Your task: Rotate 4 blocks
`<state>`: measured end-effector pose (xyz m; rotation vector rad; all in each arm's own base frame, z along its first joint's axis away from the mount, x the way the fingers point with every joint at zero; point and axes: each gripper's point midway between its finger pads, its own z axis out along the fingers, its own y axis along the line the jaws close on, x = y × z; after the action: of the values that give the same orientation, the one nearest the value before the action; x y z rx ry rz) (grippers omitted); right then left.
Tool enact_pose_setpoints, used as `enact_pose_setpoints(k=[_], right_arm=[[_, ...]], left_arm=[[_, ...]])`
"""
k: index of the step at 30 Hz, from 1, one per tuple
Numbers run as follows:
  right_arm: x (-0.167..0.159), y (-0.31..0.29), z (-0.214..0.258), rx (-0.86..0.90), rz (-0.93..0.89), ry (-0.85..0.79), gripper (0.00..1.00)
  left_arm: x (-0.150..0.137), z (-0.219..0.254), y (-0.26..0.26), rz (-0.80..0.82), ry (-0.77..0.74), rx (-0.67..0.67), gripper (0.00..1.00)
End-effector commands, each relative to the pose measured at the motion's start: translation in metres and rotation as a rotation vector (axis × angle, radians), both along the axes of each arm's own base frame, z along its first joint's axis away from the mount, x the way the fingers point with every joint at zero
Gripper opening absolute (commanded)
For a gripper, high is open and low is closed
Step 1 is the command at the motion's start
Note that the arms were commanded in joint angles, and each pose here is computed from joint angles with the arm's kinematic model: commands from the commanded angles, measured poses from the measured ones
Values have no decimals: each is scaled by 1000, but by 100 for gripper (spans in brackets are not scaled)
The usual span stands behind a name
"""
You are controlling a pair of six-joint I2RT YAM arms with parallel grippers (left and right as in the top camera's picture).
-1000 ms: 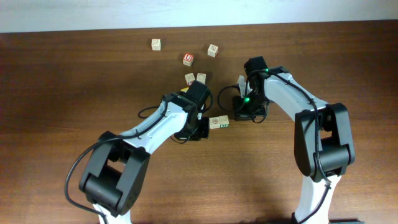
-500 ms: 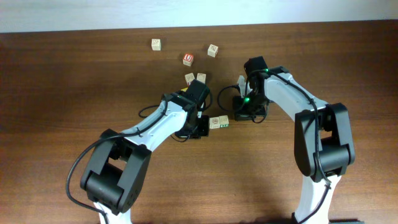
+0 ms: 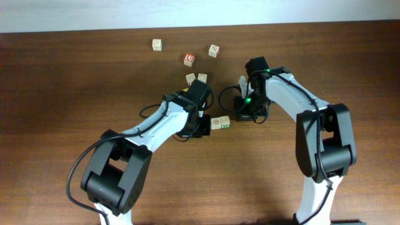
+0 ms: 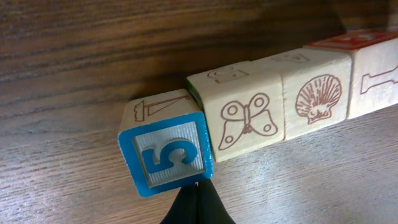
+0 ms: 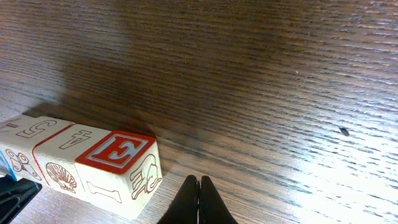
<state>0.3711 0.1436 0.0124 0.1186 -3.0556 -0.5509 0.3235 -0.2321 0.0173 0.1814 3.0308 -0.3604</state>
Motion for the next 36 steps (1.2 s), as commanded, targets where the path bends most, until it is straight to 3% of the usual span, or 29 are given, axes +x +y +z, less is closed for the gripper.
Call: enact_pose_setpoints(k=[1,9,14,17,20,25,36], right_arm=[[-3,2,1,1,15,-1,4],[-3,2,1,1,15,-1,4],[-3,2,1,2,15,-4,4],[-3,2,1,3,14,-3,4],[-4,7,4,35,11,4,4],[-3,18,5,62,-26,14,4],[-7,26,3,29,8,5,4]], left_arm=[[5,-2,2,16,-12,8,0],[6,7,0,-3,-5,7,0],[51,102,25,72,-135,-3,0],[50,85,56,168,-46,-11,0],[29,56,77,206,58,7,0],[7,20,66,242,145,-91,0],[26,2,36,195,2,-148,0]])
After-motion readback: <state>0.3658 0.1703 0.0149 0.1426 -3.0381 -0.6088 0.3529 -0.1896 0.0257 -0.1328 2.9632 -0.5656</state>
